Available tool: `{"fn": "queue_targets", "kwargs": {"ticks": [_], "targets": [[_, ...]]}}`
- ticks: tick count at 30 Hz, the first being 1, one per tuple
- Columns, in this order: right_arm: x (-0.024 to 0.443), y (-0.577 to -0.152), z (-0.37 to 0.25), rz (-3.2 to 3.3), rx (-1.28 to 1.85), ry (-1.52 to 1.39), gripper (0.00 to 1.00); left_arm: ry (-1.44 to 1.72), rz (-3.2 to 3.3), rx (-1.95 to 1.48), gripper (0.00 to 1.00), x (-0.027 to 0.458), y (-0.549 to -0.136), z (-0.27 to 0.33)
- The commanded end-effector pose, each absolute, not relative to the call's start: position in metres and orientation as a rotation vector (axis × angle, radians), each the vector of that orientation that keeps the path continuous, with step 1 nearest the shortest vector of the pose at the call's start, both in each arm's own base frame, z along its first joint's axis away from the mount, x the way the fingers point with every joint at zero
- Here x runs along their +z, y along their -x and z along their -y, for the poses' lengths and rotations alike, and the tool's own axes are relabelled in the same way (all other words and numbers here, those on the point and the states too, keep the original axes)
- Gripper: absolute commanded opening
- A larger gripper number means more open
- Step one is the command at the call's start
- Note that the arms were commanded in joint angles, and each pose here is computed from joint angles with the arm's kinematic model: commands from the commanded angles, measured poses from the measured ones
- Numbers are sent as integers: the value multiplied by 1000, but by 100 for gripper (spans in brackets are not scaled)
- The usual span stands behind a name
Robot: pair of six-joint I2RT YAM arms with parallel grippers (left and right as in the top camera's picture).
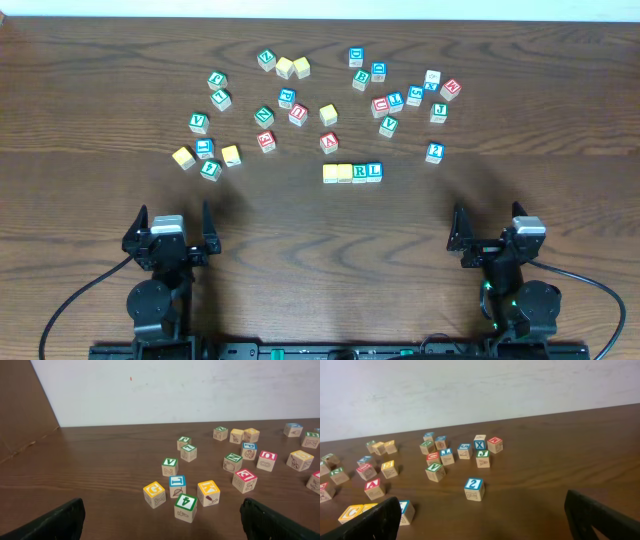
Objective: Spell out CORL
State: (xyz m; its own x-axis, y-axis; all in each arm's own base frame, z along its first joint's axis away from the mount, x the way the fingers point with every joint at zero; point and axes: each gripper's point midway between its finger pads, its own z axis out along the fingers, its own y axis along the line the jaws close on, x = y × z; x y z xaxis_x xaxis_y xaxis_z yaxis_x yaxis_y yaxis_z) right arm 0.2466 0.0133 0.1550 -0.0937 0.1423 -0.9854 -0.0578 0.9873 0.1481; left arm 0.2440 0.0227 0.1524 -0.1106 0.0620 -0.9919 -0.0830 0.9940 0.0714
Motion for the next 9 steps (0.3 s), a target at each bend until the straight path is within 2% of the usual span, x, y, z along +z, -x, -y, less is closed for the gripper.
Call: {"fn": "queue_targets", "kwargs": {"ticks": [1, 9], "targets": [[155, -247, -11, -1656, 159, -69, 99, 13, -1724, 132, 98, 138, -243, -24], [155, -247, -11, -1656, 159, -69, 99, 13, -1724, 132, 98, 138, -243, -24]]}}
